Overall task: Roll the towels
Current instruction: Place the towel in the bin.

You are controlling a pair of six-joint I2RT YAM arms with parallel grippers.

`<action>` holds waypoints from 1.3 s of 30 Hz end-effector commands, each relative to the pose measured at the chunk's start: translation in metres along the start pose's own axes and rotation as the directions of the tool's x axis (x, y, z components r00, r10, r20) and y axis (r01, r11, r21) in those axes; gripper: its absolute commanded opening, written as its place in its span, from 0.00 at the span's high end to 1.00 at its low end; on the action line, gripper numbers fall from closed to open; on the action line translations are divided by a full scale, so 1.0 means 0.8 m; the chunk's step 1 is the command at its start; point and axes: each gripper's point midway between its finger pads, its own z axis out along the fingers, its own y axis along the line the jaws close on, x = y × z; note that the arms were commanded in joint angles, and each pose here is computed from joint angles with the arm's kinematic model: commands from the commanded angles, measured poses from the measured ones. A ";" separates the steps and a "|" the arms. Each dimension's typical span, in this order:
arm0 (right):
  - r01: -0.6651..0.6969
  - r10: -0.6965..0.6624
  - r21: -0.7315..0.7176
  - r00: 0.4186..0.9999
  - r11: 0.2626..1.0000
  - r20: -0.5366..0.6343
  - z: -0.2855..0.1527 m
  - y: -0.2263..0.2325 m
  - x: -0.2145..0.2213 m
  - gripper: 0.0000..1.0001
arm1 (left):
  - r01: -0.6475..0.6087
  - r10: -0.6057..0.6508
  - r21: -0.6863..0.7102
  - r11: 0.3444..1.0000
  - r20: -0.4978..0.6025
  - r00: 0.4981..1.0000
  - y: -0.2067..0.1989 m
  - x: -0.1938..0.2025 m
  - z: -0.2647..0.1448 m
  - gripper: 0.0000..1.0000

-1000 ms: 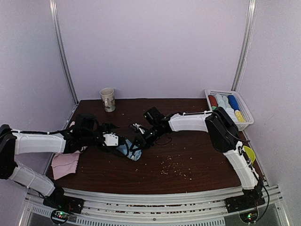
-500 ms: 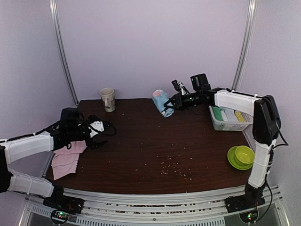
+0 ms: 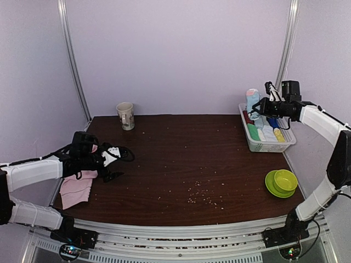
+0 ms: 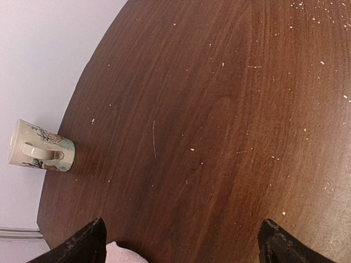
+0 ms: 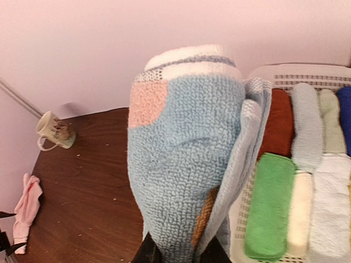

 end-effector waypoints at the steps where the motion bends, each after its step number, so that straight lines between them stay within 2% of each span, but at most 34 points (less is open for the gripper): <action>1: 0.038 -0.037 0.192 0.999 0.981 -0.009 -0.019 -0.058 0.001 1.00 | 0.029 -0.029 -0.026 0.999 -0.006 1.000 0.005 0.004 -0.003 0.02; 4: 0.052 -0.045 0.270 0.998 0.961 -0.033 -0.024 -0.085 0.007 1.00 | 0.029 -0.029 -0.029 0.999 -0.007 1.000 0.005 0.006 -0.003 0.02; 12: 0.062 -0.013 0.284 0.985 0.957 -0.171 0.007 -0.115 0.045 1.00 | 0.031 -0.032 -0.025 0.999 -0.017 0.999 0.001 0.012 0.001 0.02; 16: 0.051 0.013 0.251 0.970 0.967 -0.245 0.028 -0.122 0.070 1.00 | 0.031 -0.031 -0.027 0.999 -0.022 0.999 0.000 0.014 0.002 0.02; 26: 0.013 0.052 0.181 0.937 0.983 -0.346 0.063 -0.127 0.106 1.00 | 0.032 -0.033 -0.032 0.999 -0.026 0.999 0.001 0.016 0.002 0.02; 36: -0.102 0.119 0.062 0.884 0.993 -0.451 0.084 -0.127 0.149 1.00 | 0.030 -0.031 -0.034 0.999 -0.023 0.999 0.001 0.015 0.001 0.02; 39: -0.123 0.131 0.048 0.874 0.991 -0.468 0.086 -0.129 0.155 0.95 | 0.030 -0.031 -0.030 0.999 -0.023 0.999 0.000 0.016 0.002 0.02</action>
